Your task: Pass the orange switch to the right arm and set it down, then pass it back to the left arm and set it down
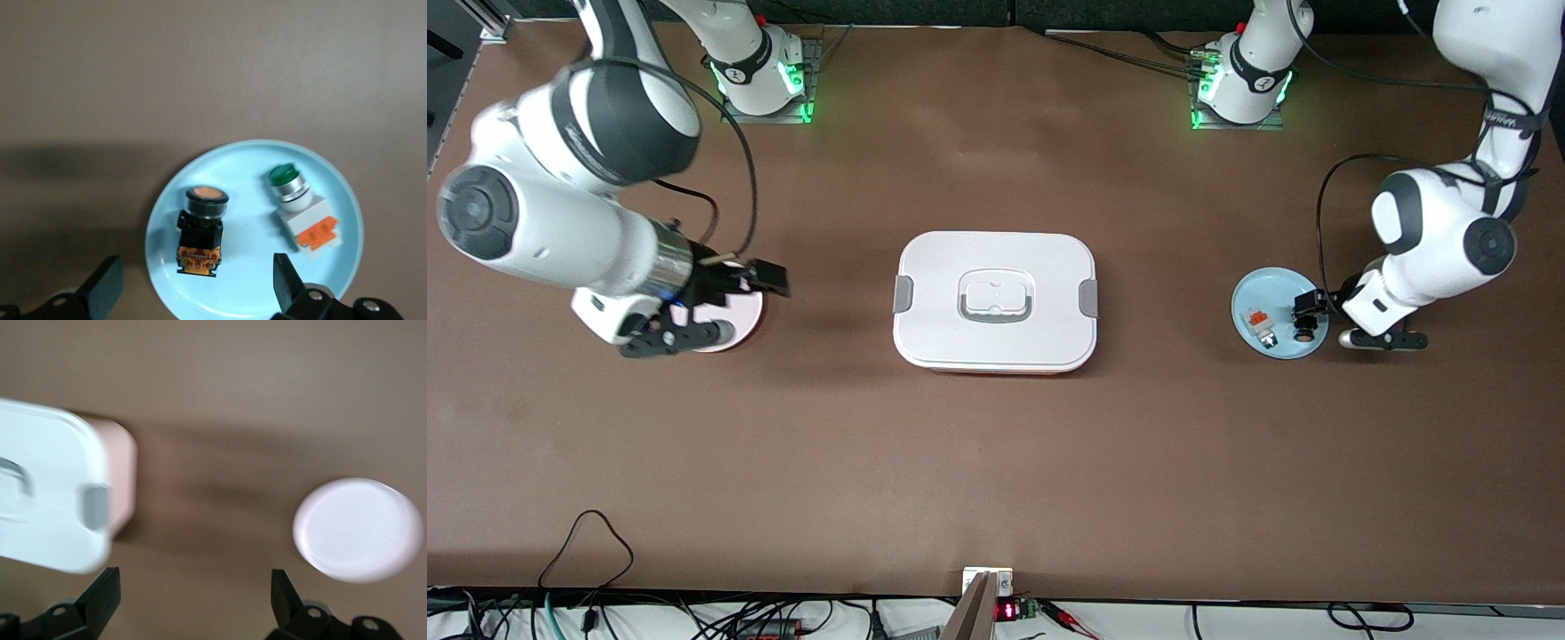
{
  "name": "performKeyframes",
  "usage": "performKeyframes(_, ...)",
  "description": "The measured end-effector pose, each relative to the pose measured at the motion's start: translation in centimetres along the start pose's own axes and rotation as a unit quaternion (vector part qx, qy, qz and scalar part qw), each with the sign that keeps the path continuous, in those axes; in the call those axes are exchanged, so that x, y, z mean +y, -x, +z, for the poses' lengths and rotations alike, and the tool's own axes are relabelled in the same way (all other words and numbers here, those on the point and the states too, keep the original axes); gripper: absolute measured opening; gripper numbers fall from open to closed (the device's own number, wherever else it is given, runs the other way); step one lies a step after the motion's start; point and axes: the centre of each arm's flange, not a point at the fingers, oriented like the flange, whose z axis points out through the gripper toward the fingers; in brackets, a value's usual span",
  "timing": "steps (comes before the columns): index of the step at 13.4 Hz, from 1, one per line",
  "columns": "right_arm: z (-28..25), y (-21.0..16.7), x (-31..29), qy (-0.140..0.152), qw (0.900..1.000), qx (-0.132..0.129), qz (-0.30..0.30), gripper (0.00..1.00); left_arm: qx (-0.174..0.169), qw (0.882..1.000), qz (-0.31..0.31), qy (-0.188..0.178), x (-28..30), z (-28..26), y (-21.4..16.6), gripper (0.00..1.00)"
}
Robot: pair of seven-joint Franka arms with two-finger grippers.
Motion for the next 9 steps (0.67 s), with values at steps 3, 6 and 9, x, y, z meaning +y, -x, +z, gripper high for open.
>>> performKeyframes(3,-0.5,1.2,2.0,0.056,0.998,-0.032,0.01,1.0,0.023,1.0,0.017,0.001,0.6,-10.8,-1.5,0.99)
performKeyframes(6,-2.2,1.5,7.4,0.111,0.992,-0.017,0.056,1.0,0.023,0.999,0.037,-0.013,1.4,-22.4,-2.2,0.99)
performKeyframes(9,-3.3,1.7,12.6,0.172,0.981,-0.005,0.093,1.0,0.007,0.997,0.067,-0.042,4.1,-30.0,-1.6,0.99)
